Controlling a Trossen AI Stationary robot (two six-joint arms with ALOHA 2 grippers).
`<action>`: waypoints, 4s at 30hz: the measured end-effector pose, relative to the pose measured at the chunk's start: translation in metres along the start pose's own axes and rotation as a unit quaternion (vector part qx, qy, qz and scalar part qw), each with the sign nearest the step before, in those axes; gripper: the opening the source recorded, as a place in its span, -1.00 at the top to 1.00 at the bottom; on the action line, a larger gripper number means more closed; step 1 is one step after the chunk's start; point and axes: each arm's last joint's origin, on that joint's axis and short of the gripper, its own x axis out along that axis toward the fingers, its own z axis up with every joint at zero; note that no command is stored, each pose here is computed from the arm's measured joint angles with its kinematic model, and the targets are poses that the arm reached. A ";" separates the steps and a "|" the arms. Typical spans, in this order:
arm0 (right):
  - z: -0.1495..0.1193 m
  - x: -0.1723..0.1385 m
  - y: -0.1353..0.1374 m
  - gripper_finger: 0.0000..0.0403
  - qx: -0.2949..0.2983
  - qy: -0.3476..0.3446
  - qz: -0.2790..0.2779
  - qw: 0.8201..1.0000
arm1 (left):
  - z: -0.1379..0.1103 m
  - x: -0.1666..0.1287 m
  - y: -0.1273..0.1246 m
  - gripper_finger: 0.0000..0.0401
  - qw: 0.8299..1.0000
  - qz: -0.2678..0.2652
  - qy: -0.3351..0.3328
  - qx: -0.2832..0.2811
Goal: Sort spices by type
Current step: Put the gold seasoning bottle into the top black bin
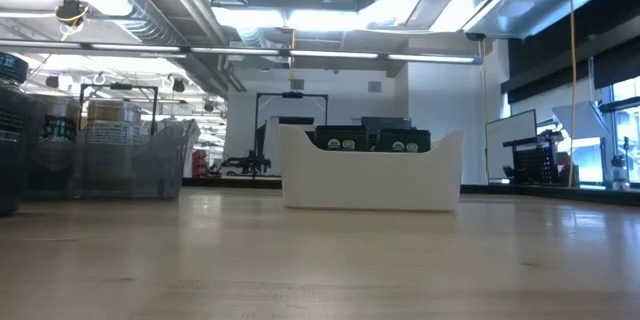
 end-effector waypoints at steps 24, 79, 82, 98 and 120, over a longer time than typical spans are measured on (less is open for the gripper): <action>0.020 0.005 0.000 -0.47 -0.031 -0.065 0.002 0.997 | 0.000 0.000 0.001 -0.42 1.000 0.001 0.001 0.020; 0.186 -0.063 -0.038 -0.81 -0.079 -0.310 0.135 0.938 | -0.002 -0.029 0.033 -0.42 0.987 0.072 0.122 0.076; 0.187 -0.063 -0.039 -0.94 -0.075 -0.318 0.127 0.937 | -0.001 -0.028 0.035 -0.42 0.987 0.074 0.123 0.078; 0.152 -0.092 -0.045 -0.90 -0.069 -0.319 0.095 0.940 | 0.015 -0.037 0.035 -0.42 0.989 0.061 0.107 0.080; 0.092 -0.004 -0.026 -0.90 0.019 -0.399 0.000 0.917 | 0.053 0.063 0.087 -0.81 0.995 0.032 0.083 0.051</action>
